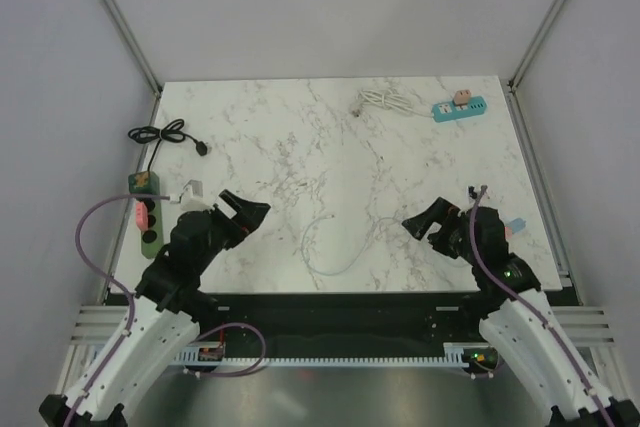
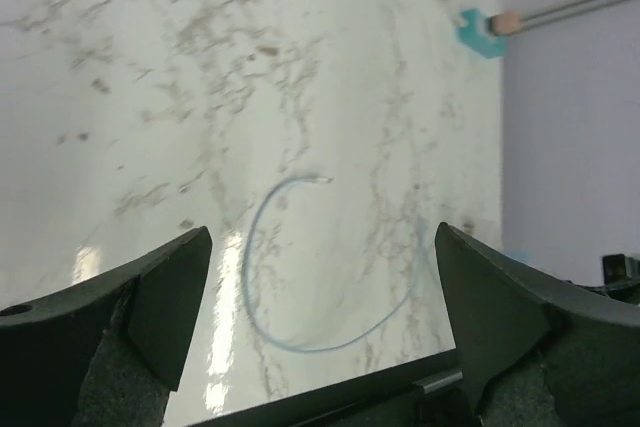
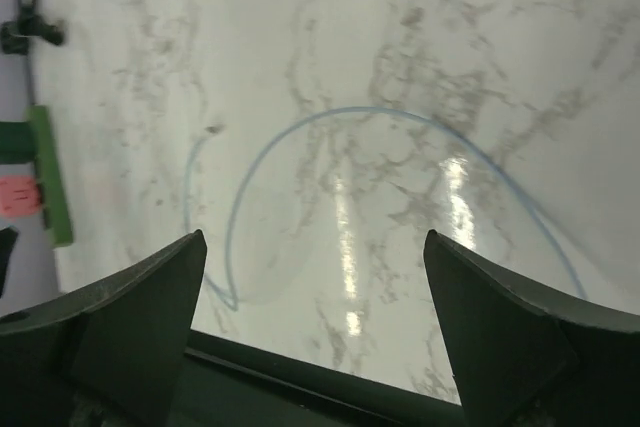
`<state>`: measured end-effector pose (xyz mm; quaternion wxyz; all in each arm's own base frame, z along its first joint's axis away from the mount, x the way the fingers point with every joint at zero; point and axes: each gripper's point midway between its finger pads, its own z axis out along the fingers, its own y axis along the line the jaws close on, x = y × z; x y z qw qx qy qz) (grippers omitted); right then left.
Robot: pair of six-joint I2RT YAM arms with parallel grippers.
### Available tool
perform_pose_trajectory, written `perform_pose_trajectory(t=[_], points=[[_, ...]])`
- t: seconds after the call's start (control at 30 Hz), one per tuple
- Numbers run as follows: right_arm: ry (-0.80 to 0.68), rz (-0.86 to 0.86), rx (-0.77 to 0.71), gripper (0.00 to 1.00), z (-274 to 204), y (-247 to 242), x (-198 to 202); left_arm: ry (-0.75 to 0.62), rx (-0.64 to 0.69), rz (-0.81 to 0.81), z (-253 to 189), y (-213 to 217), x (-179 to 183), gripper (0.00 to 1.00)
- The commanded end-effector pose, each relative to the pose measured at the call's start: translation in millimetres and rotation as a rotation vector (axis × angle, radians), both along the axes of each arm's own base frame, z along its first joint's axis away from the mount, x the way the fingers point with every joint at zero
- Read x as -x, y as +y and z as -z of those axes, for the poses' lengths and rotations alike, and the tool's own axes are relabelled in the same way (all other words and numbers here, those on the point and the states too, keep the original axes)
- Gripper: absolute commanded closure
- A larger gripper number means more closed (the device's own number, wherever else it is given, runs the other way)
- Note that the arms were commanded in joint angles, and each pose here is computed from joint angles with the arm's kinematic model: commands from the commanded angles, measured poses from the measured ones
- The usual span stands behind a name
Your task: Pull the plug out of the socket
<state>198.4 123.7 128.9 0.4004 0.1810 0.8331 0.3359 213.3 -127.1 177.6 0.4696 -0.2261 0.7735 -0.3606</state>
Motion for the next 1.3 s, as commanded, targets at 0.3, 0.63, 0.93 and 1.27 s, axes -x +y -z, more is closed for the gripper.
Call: perform_pose_trajectory(t=[0.3,0.63,0.93,1.27], points=[[0.241,-0.156,0.243,0.02,26.6,-2.6,0.5,0.090,-0.213,0.125,-17.1,-9.9,-9.0,0.00],[0.213,-0.002,0.316,0.02,-12.7,-28.9,-8.1,-0.030,-0.014,0.781,-43.5,-174.1,-10.8,0.00],[0.225,0.318,0.565,0.02,-72.6,-107.0,7.5,-0.145,-0.195,1.063,-16.7,-259.7,14.4,0.04],[0.250,0.445,0.651,0.02,-117.4,-132.4,-4.1,-0.241,-0.037,1.218,-38.1,-359.8,0.8,0.13]])
